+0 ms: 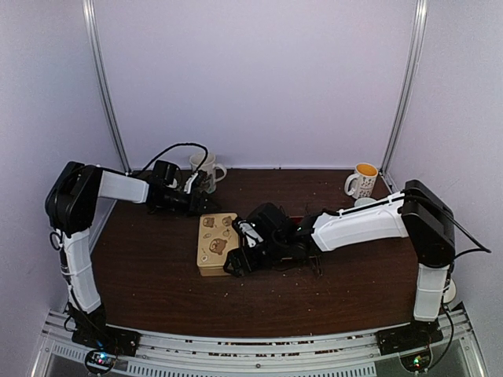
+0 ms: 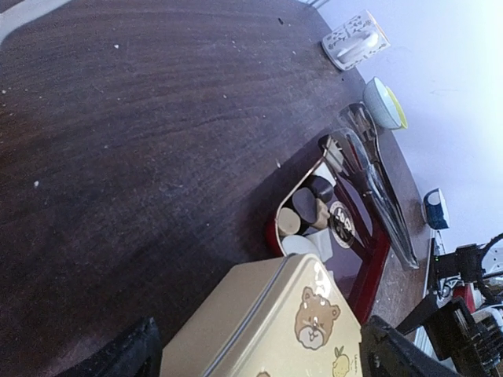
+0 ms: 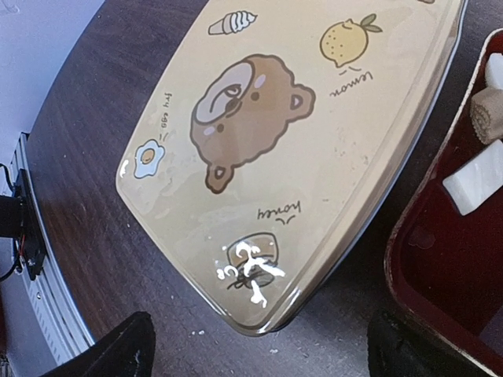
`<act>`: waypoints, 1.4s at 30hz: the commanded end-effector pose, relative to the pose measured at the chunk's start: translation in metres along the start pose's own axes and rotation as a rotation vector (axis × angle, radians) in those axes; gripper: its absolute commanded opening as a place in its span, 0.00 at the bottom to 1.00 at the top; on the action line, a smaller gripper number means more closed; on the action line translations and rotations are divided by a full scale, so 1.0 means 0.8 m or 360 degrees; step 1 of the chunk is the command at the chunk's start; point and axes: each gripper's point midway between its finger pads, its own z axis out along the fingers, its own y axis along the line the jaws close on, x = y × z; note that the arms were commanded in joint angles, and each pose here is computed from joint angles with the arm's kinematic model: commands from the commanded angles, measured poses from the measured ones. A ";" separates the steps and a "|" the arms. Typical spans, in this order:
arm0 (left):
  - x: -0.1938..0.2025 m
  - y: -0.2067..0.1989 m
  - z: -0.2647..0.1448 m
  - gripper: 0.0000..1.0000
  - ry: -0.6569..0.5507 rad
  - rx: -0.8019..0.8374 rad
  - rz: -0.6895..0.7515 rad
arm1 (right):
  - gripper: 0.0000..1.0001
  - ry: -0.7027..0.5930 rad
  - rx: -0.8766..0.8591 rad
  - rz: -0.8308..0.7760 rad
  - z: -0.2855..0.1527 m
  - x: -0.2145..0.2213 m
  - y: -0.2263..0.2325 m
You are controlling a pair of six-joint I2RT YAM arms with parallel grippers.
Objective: Pack the chocolate
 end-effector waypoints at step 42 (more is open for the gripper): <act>0.086 -0.043 -0.028 0.83 -0.0107 0.0127 -0.0217 | 0.88 -0.0132 -0.0087 0.0321 -0.083 0.093 0.002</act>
